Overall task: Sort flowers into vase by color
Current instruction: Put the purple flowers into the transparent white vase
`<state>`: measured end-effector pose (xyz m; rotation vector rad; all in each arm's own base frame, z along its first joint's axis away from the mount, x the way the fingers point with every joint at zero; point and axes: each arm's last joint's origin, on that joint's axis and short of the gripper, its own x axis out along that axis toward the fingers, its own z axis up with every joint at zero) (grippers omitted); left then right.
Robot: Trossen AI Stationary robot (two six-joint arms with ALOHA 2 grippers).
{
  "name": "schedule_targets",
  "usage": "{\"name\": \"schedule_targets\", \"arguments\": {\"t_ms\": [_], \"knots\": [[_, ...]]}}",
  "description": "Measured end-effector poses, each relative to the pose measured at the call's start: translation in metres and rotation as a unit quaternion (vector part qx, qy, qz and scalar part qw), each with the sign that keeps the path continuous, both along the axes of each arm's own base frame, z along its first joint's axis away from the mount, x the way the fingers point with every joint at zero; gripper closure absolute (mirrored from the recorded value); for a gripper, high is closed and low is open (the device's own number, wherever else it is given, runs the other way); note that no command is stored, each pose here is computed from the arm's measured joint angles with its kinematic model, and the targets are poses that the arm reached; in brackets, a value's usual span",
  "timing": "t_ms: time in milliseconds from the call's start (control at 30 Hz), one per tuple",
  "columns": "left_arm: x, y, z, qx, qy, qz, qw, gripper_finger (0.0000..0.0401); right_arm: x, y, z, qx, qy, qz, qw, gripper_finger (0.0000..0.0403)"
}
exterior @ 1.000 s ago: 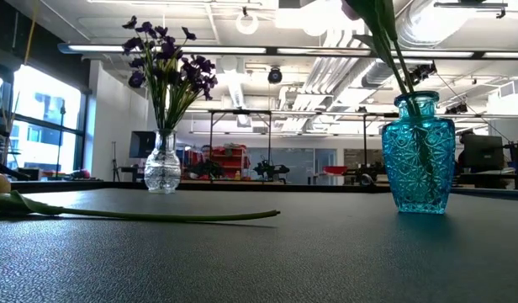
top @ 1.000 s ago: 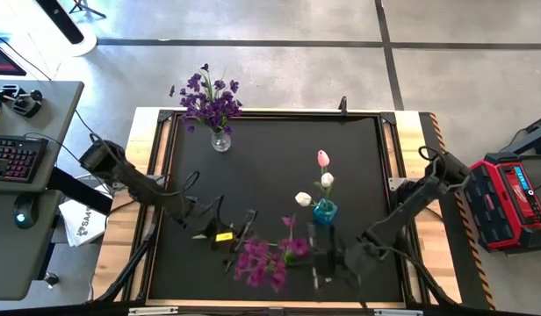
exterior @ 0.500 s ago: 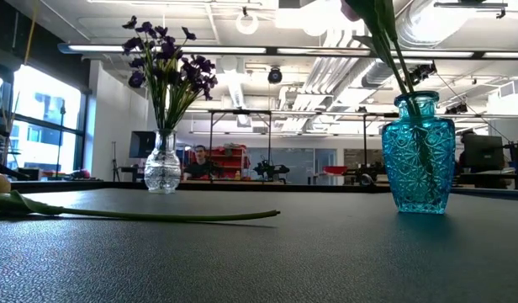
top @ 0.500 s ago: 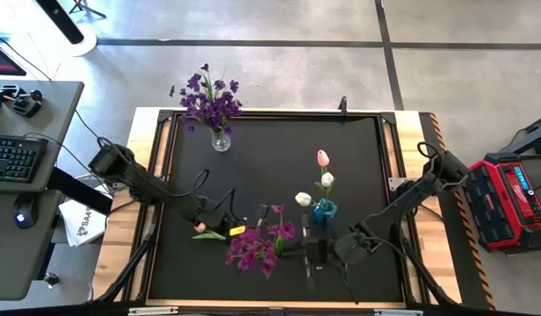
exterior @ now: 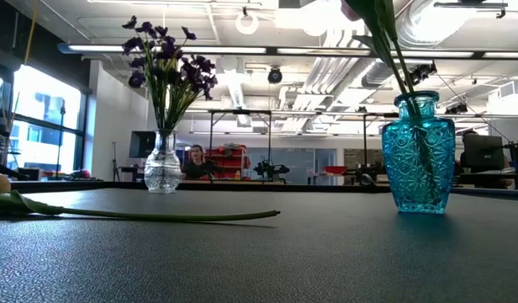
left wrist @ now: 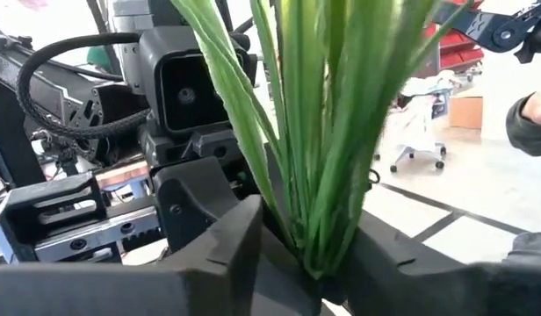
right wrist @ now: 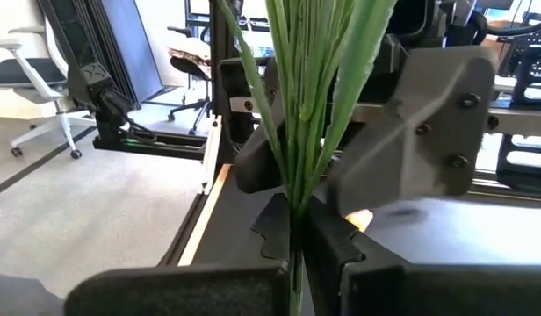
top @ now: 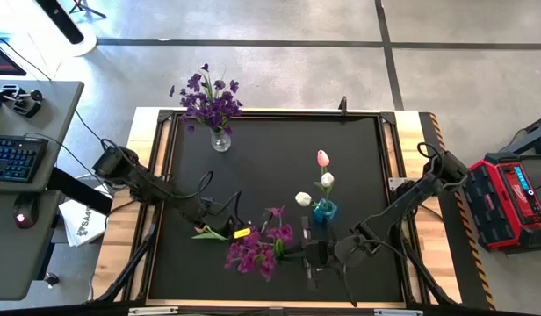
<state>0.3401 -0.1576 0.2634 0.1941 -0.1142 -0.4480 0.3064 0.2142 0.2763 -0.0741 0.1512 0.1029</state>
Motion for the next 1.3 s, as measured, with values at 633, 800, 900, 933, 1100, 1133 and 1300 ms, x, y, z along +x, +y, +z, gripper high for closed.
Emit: {"name": "schedule_targets", "arguments": {"t_ms": [633,800,900,933,1100,1133,1300], "knots": [[-0.043,-0.018,0.019,0.037,0.092,0.118,0.988,0.0386,-0.028,0.017,0.0,0.065,0.048,-0.028,0.996,0.019],[-0.085,-0.018,0.038,0.027,0.134,0.245,0.96,0.039,-0.049,0.035,0.001,0.059,0.035,-0.062,0.996,0.0176],[-0.113,-0.009,0.049,0.014,0.15,0.322,0.935,0.039,-0.062,0.046,0.001,0.058,0.025,-0.07,0.996,0.018],[-0.122,-0.002,0.051,0.01,0.158,0.344,0.926,0.039,-0.065,0.048,0.001,0.055,0.021,-0.077,0.995,0.0182],[-0.161,0.048,0.055,-0.021,0.19,0.452,0.871,0.0391,-0.076,0.054,0.002,0.046,0.005,-0.108,0.993,0.0192],[-0.167,0.059,0.055,-0.029,0.192,0.471,0.86,0.0391,-0.077,0.055,0.002,0.046,0.004,-0.111,0.993,0.0194],[-0.194,0.107,0.043,-0.067,0.158,0.553,0.815,0.0391,-0.076,0.054,0.001,0.037,0.009,-0.114,0.993,0.0199]]}}
